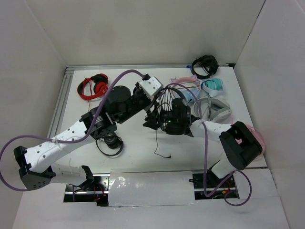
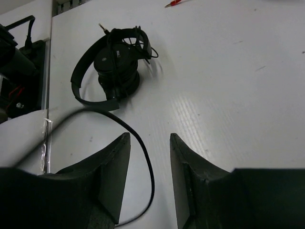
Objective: Wrap the headphones
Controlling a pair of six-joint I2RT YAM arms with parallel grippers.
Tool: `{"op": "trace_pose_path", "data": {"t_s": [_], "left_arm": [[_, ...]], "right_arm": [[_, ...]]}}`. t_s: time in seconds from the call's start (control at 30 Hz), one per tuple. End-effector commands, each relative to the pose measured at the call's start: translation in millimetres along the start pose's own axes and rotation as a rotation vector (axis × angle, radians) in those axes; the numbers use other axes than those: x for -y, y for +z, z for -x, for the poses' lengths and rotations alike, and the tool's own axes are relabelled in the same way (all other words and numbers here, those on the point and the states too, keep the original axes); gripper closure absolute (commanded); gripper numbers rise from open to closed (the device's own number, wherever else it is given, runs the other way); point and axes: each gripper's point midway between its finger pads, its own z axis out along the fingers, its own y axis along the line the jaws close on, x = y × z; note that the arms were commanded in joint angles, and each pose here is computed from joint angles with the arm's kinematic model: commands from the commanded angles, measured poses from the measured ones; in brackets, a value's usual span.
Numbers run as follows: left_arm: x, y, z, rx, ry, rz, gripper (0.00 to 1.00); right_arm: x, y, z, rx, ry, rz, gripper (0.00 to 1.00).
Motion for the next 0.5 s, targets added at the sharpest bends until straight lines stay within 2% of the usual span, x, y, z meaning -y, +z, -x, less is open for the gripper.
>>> {"op": "trace_pose_path", "data": {"t_s": [0.0, 0.27, 0.33, 0.43, 0.47], "left_arm": [[-18.1, -17.8, 55.8, 0.142, -0.096, 0.054, 1.00], [-39.7, -32.0, 92.6, 0.228, -0.112, 0.131, 1.00], [-42.1, -34.8, 99.1, 0.243, -0.107, 0.136, 1.00], [-57.3, -39.0, 107.1, 0.263, -0.103, 0.198, 1.00], [-62.1, -39.3, 106.9, 0.261, -0.104, 0.217, 1.00]], "right_arm": [[-8.3, 10.6, 2.3, 0.065, 0.039, 0.029, 0.54], [-53.0, 27.2, -38.9, 0.027, 0.139, 0.134, 0.54], [-53.7, 27.5, -46.3, 0.015, 0.170, 0.105, 0.54], [-58.7, 22.7, -57.5, 0.016, 0.231, 0.084, 0.56], [-60.6, 19.0, -63.5, 0.015, 0.246, 0.079, 0.61]]}}
